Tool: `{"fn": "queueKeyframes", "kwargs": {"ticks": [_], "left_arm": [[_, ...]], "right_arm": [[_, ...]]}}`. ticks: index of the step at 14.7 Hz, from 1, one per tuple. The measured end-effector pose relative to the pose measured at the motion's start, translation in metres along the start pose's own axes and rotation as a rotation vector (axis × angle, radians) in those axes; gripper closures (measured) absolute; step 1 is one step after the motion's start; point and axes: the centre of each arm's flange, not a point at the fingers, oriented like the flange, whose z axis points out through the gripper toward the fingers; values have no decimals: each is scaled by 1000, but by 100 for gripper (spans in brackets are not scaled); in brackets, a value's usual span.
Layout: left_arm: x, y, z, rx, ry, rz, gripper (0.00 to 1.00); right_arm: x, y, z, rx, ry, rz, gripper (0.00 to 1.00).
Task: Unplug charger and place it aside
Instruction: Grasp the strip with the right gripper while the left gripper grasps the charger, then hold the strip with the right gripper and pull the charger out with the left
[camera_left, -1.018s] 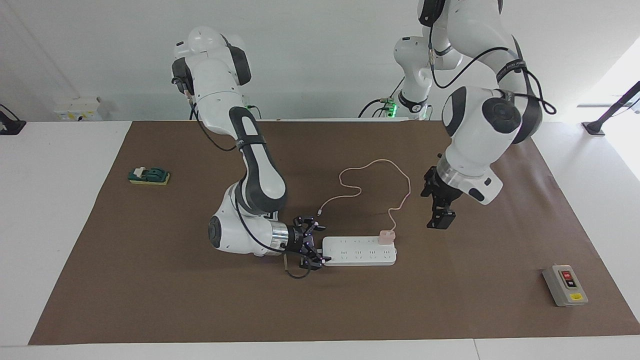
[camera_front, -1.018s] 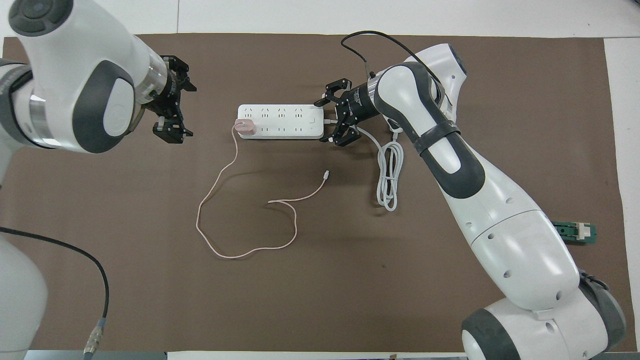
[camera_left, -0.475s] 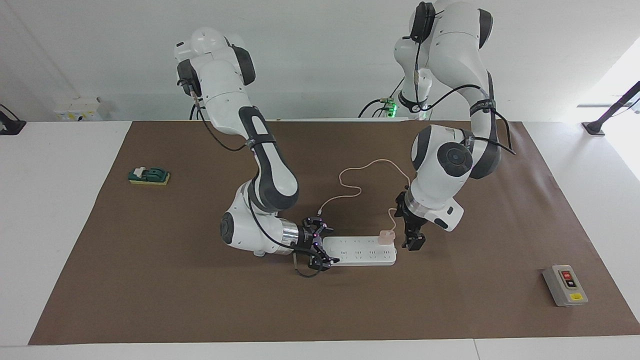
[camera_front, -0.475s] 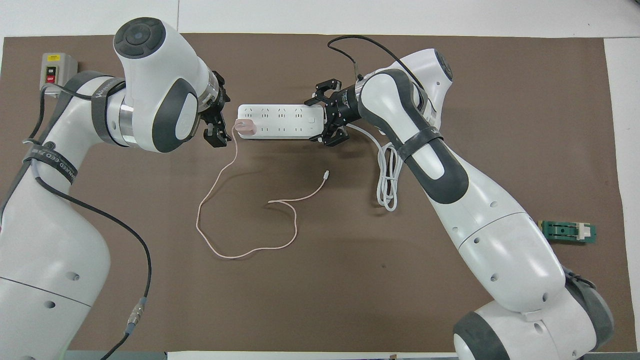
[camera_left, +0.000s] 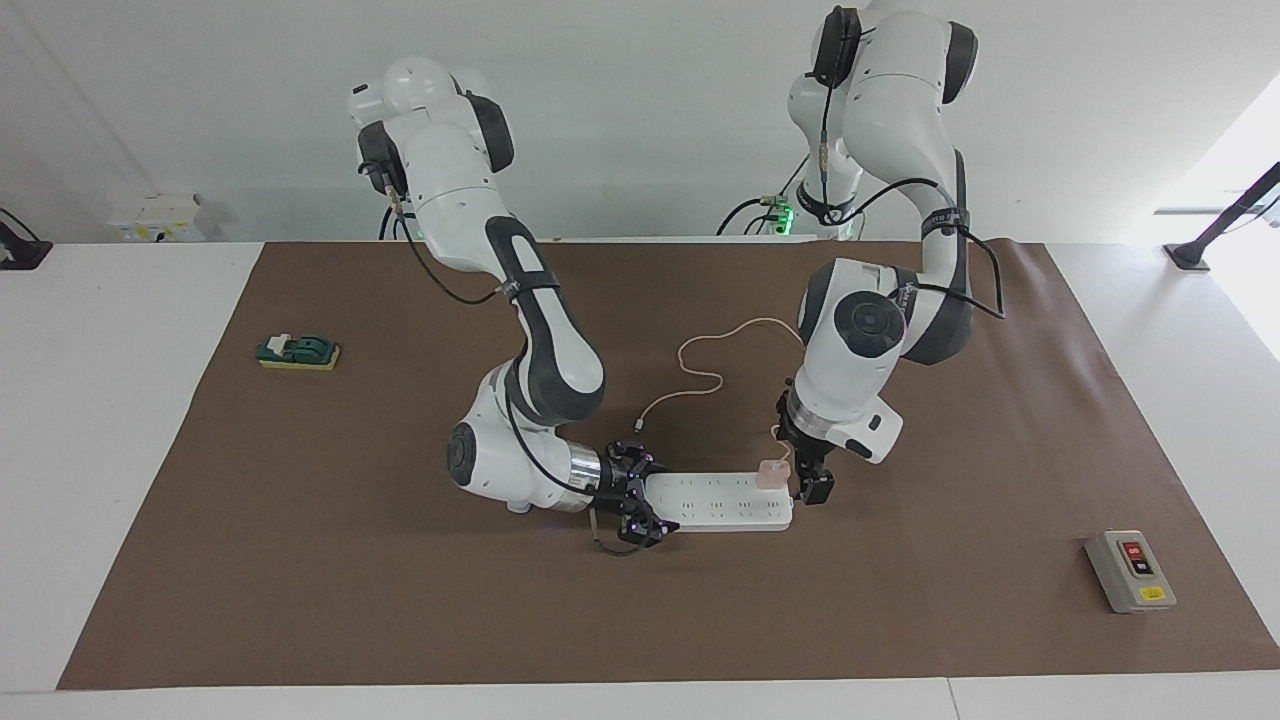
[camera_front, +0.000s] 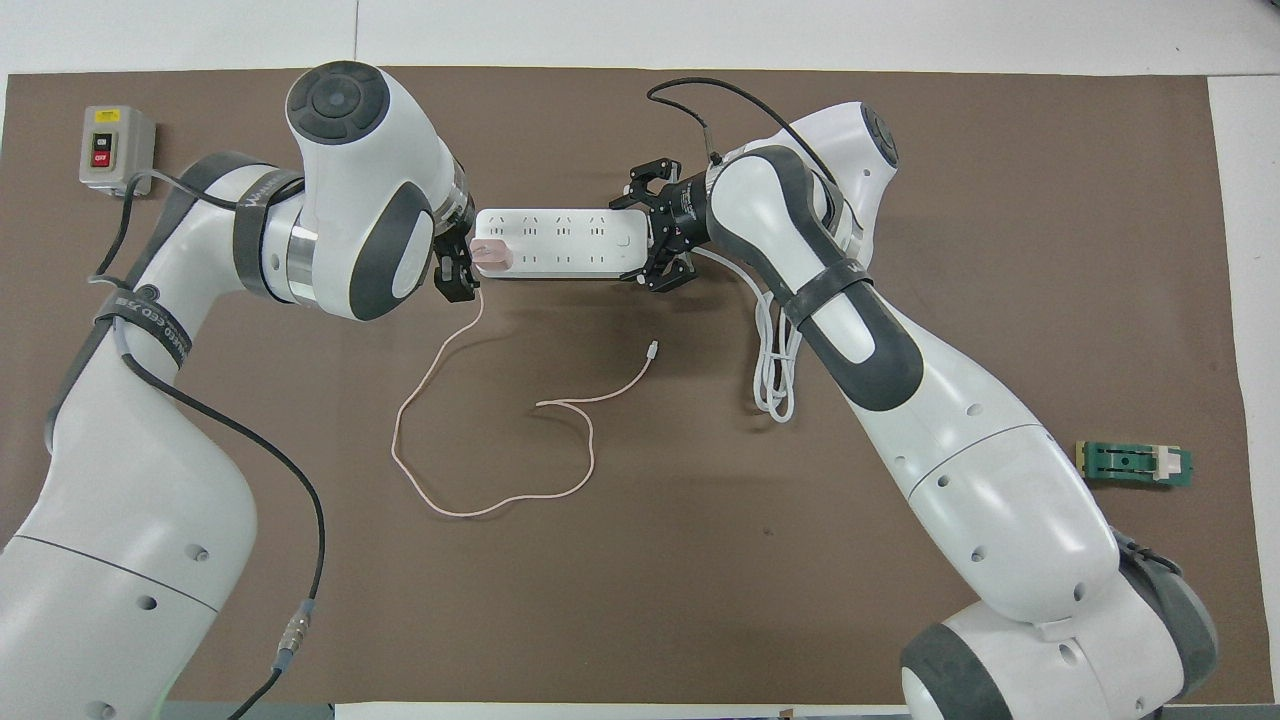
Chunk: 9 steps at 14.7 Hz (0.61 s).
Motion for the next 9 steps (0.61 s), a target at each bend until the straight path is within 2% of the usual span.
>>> {"fn": "queueKeyframes", "kwargs": {"ticks": [4,7,9], "left_arm": [[-7,-5,10,7,6,-2,0],[-15,-9,14,9,9,-5,0],[-18,-12,16,12,11,-3,0]], "right_arm": [[0,0,4,8,5,-1,0],[0,0,3,10,5,2,5],[0,0,3,10,5,2,5]]}}
